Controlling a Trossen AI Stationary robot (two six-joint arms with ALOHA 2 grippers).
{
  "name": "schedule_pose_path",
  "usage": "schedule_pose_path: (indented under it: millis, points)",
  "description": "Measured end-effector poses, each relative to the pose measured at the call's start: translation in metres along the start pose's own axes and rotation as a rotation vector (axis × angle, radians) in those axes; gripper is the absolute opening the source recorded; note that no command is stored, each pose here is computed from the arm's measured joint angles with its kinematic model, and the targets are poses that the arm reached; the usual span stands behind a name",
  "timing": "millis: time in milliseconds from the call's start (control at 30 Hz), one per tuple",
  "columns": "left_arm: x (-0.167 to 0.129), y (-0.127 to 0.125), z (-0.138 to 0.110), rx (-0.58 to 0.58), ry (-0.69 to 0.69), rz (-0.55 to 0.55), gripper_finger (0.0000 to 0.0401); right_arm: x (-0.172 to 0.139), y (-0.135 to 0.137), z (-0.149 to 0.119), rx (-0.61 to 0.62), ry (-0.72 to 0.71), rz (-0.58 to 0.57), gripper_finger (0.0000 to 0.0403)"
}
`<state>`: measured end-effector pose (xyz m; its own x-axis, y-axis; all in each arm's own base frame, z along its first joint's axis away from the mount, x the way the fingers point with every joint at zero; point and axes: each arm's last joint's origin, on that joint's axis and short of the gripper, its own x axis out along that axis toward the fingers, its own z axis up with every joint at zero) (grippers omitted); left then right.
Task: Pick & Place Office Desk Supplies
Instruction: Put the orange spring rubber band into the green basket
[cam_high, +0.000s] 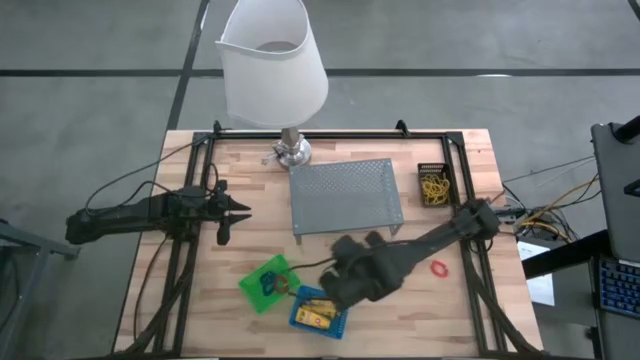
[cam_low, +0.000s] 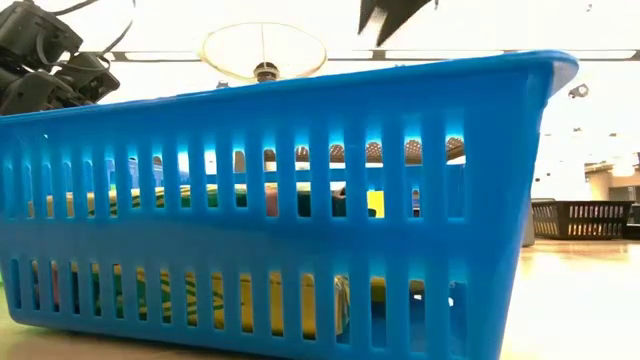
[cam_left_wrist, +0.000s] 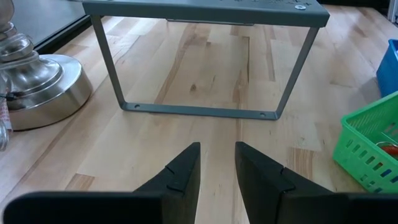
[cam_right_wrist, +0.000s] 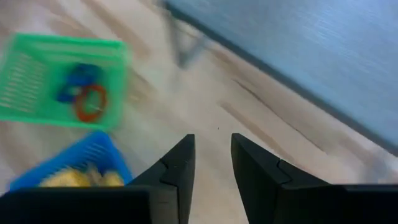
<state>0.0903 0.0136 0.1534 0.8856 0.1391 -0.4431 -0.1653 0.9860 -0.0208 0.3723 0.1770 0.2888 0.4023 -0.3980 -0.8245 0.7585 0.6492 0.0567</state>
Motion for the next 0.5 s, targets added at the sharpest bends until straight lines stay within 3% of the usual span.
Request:
schedule_pose_path:
  millis: [200, 300, 500]
  points:
    - [0.000, 0.000, 0.000, 0.000, 0.000, 0.000, 0.0106, -0.035, -0.029, -0.019, 0.172, 0.154, -0.149, 0.0107]
    - [0.000, 0.000, 0.000, 0.000, 0.000, 0.000, 0.0106, -0.045, -0.033, -0.032, 0.219, 0.214, -0.144, 0.0110]
    - [0.000, 0.000, 0.000, 0.000, 0.004, 0.000, 0.0106, -0.044, -0.060, -0.062, 0.387, 0.327, -0.282, 0.0111]
